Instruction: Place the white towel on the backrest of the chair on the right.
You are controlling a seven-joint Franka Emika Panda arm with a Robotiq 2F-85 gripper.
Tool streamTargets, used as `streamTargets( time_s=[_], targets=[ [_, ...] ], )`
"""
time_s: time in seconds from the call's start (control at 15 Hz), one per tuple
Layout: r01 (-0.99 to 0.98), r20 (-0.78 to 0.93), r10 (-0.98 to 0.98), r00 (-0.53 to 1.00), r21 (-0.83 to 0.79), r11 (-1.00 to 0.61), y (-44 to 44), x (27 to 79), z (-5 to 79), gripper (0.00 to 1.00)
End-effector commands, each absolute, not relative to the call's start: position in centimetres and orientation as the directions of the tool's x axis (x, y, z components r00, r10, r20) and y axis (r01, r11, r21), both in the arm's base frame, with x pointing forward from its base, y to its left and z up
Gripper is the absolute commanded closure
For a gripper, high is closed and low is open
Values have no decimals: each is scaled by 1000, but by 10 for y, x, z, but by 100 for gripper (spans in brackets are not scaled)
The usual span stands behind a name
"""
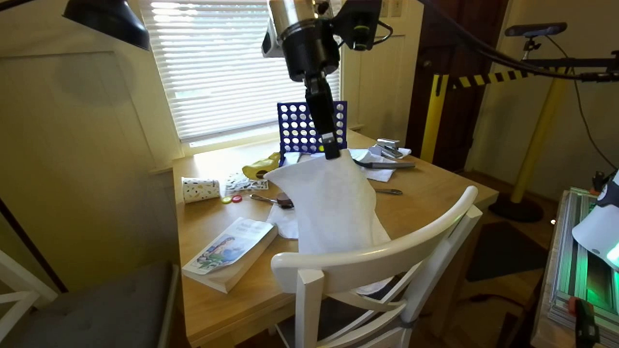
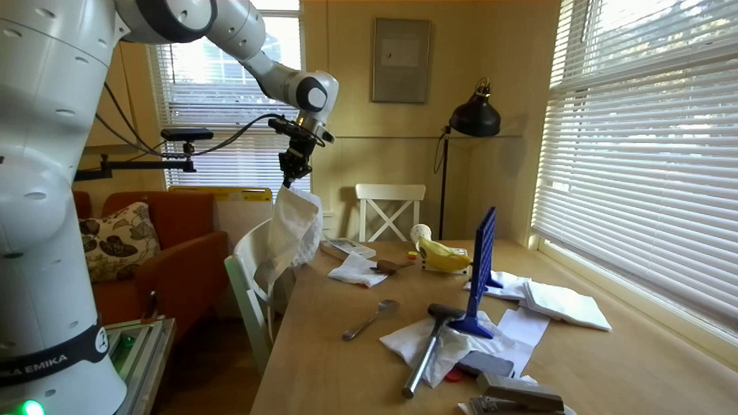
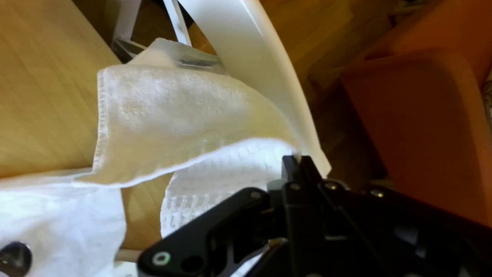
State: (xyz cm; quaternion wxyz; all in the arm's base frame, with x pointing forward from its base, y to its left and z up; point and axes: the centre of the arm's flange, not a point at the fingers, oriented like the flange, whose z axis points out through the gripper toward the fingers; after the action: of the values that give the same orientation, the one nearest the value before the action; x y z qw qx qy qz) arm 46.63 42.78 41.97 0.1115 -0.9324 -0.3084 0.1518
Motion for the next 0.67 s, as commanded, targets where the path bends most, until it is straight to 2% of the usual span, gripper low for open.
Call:
streamTargets(
  time_s=[0.0,0.33,0.53,0.6],
  targets=[
    [636,-203,712,672,-334,-696,480,451,439,99],
    [660,-309,738,599,-332,-674,507,383,442,99],
    [680,-333,755,565,-332,-654,518,360,433,99],
    [682,-307,759,574,-333,-651,512,369,436,99]
  ],
)
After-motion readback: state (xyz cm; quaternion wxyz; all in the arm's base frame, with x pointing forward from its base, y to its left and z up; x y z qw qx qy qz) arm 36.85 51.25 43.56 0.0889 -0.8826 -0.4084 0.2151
